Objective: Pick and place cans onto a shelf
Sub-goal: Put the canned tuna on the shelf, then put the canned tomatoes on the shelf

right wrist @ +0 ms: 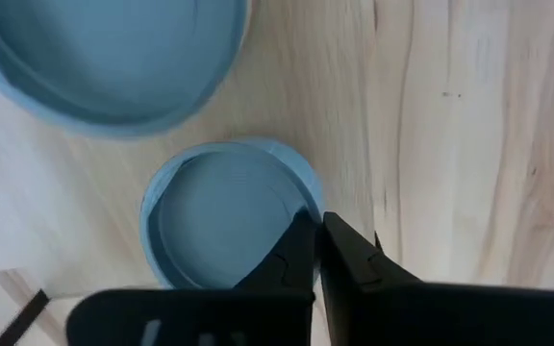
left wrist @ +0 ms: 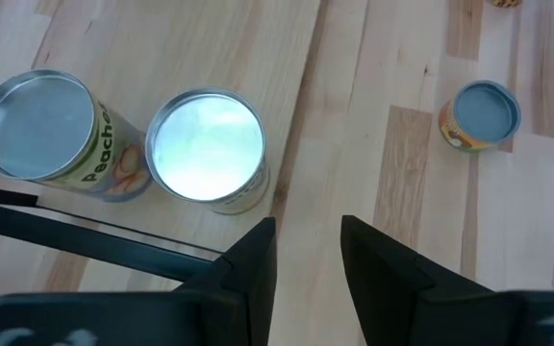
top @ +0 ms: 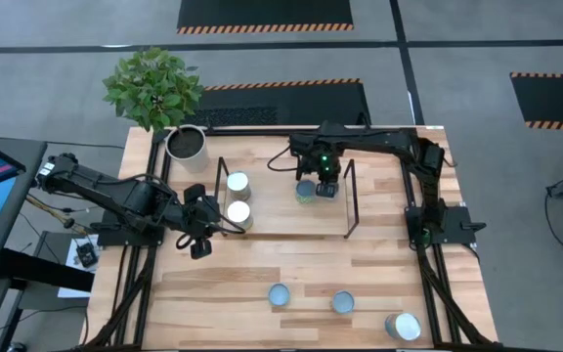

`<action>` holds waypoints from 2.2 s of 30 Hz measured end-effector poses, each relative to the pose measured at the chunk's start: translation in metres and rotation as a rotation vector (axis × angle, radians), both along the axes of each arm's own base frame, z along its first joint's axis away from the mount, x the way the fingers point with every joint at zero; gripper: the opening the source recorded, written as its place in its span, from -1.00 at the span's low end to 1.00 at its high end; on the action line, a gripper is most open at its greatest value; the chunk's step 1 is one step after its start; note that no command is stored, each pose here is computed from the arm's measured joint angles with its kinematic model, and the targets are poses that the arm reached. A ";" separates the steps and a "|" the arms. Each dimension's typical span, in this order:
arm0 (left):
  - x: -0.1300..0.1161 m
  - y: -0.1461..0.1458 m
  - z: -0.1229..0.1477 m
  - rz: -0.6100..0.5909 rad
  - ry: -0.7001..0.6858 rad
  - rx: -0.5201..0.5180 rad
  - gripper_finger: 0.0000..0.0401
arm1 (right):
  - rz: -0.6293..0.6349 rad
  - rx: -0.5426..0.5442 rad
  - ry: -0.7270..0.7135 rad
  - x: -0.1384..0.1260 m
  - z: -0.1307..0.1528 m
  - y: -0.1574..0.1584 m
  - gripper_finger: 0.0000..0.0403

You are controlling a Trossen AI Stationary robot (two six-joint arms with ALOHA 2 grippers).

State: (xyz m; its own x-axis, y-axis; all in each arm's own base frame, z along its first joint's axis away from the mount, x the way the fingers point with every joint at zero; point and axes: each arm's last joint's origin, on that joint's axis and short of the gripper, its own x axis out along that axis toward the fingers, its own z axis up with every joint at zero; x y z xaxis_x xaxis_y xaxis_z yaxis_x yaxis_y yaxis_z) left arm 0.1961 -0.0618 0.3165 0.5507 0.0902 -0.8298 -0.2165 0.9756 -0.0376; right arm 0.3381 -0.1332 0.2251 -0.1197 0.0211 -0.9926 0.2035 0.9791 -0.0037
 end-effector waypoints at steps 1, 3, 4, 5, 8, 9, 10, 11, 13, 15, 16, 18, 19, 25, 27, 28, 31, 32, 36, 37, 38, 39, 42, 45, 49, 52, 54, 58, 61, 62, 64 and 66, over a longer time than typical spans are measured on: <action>0.000 0.000 0.000 0.001 0.000 0.001 -0.48 | 0.000 -0.002 -0.006 0.001 0.000 0.000 -0.89; 0.000 0.000 0.000 0.001 -0.001 0.001 -0.48 | 0.001 -0.008 -0.021 0.002 0.000 -0.001 -0.87; 0.000 0.000 0.000 0.001 -0.001 0.001 -0.48 | 0.001 -0.011 -0.030 0.003 0.000 -0.001 -0.86; 0.000 0.000 0.000 0.001 -0.001 0.001 -0.48 | 0.001 -0.014 -0.037 0.004 0.000 -0.001 -0.84; 0.000 0.000 0.000 0.006 -0.002 -0.002 -0.48 | 0.000 -0.016 -0.043 0.004 0.000 -0.002 -0.79; 0.000 0.000 0.000 0.010 -0.002 -0.005 -0.48 | -0.002 -0.015 -0.040 0.004 0.000 -0.002 -0.77; 0.000 0.000 0.000 0.013 -0.002 -0.007 -0.48 | -0.002 -0.015 -0.039 0.003 0.000 -0.002 -0.75; 0.000 0.000 0.000 0.017 -0.003 -0.009 -0.48 | -0.003 -0.014 -0.037 0.003 0.000 -0.002 -0.73; 0.000 0.000 0.000 0.017 -0.003 -0.009 -0.48 | -0.004 -0.010 -0.025 0.002 0.000 -0.002 -0.70; 0.000 0.000 0.000 0.018 -0.003 -0.009 -0.48 | -0.008 -0.005 -0.012 0.000 0.000 -0.003 -0.68; 0.000 0.000 0.000 0.018 -0.003 -0.009 -0.48 | -0.009 -0.004 -0.010 0.000 0.000 -0.003 -0.68; 0.000 0.000 0.000 0.019 -0.003 -0.009 -0.48 | -0.009 -0.003 -0.006 -0.001 0.000 -0.003 -0.67; 0.000 0.000 0.000 0.018 -0.003 -0.009 -0.48 | -0.009 -0.001 -0.001 -0.001 0.000 -0.003 -0.67; 0.000 0.000 0.000 0.018 -0.003 -0.009 -0.48 | -0.032 -0.005 -0.004 0.000 0.008 -0.003 -0.66; 0.000 0.000 0.000 0.012 -0.003 -0.004 -0.48 | -0.030 -0.017 -0.024 0.003 0.022 -0.001 -0.66; 0.000 0.000 0.000 0.009 -0.003 -0.001 -0.48 | -0.029 -0.031 -0.037 0.004 0.031 0.000 -0.66; 0.000 0.001 0.000 0.014 -0.008 0.018 -0.48 | -0.031 -0.101 -0.099 0.003 0.066 0.010 -0.67; 0.000 0.001 0.000 0.017 -0.009 0.022 -0.48 | -0.045 -0.111 -0.123 0.000 0.079 0.014 -0.67; 0.000 0.001 0.000 0.027 -0.012 0.021 -0.48 | -0.147 -0.132 -0.229 -0.023 0.130 0.041 -0.67; 0.000 0.001 0.000 0.032 -0.014 0.017 -0.48 | -0.177 -0.133 -0.266 -0.030 0.141 0.051 -0.67; 0.001 0.001 0.000 0.037 -0.018 0.012 -0.48 | -0.200 -0.121 -0.307 -0.039 0.152 0.062 -0.67; 0.001 0.001 0.001 0.040 -0.021 0.009 -0.48 | -0.214 -0.098 -0.349 -0.049 0.162 0.074 -0.67; 0.002 0.000 0.001 0.046 -0.034 -0.005 -0.48 | -0.254 -0.048 -0.440 -0.079 0.185 0.112 -0.67; 0.003 -0.001 0.002 0.041 -0.050 -0.012 -0.48 | -0.315 0.000 -0.486 -0.108 0.195 0.148 -0.67; 0.004 -0.001 0.003 0.033 -0.060 -0.011 -0.48 | -0.418 0.062 -0.464 -0.139 0.188 0.194 -0.67; 0.004 -0.001 0.003 0.032 -0.060 -0.011 -0.48 | -0.456 0.092 -0.385 -0.155 0.172 0.229 -0.67; 0.004 -0.001 0.003 0.031 -0.060 -0.010 -0.48 | -0.467 0.108 -0.321 -0.167 0.160 0.253 -0.67; 0.004 -0.001 0.003 0.031 -0.059 -0.011 -0.48 | -0.509 0.124 -0.224 -0.184 0.133 0.298 -0.67; 0.004 -0.001 0.003 0.030 -0.058 -0.012 -0.48 | -0.548 0.148 -0.201 -0.194 0.116 0.330 -0.67; 0.004 -0.001 0.003 0.030 -0.059 -0.012 -0.48 | -0.560 0.160 -0.194 -0.196 0.111 0.340 -0.67; 0.004 -0.001 0.003 0.030 -0.059 -0.012 -0.48 | -0.571 0.180 -0.162 -0.199 0.098 0.360 -0.66; 0.004 -0.001 0.003 0.030 -0.059 -0.012 -0.48 | -0.589 0.170 -0.121 -0.202 0.085 0.376 -0.62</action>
